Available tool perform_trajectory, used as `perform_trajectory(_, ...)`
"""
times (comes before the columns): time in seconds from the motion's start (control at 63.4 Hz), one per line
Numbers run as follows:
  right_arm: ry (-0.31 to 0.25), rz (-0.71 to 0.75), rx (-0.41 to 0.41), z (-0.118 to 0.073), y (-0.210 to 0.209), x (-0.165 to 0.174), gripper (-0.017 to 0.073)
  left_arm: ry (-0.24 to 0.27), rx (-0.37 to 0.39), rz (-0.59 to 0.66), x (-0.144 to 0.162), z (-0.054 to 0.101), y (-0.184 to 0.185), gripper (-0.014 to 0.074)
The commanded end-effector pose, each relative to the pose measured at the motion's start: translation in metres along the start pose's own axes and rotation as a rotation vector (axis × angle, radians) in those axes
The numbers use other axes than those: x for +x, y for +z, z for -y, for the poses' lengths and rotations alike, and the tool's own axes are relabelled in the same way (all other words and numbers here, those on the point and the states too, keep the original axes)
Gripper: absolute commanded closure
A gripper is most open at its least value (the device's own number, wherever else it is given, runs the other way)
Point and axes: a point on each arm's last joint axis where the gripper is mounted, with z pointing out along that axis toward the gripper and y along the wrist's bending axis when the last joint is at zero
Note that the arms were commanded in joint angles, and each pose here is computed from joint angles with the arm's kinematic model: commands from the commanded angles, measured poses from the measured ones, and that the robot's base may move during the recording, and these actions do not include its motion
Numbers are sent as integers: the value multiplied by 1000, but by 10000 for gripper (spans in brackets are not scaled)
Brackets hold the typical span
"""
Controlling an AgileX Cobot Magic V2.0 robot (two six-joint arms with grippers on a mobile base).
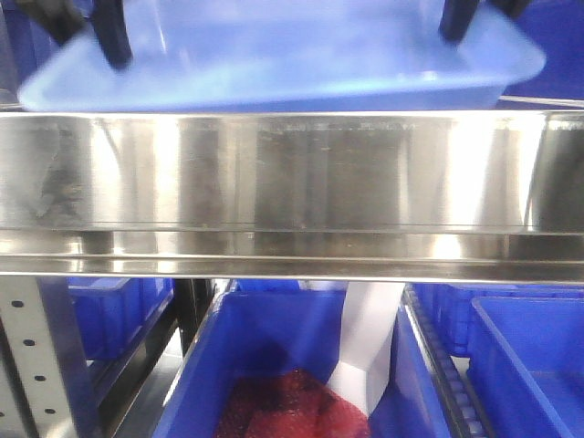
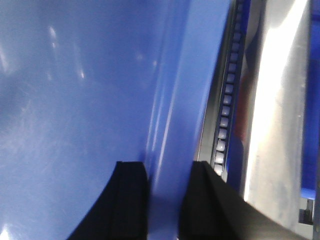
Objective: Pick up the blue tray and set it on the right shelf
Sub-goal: 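Lower the tray onto the shelf and open both grippers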
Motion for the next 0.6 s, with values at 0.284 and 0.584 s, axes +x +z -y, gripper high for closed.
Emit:
perform_trajectory(0.284, -36, 140, -12, 0, -28, -13, -90, 45, -2, 119, -8, 0, -22, 213)
perform_trajectory(0.584, -34, 178, -10, 3, -45, -12, -47, 53, 15, 159, -9, 2, -39, 90)
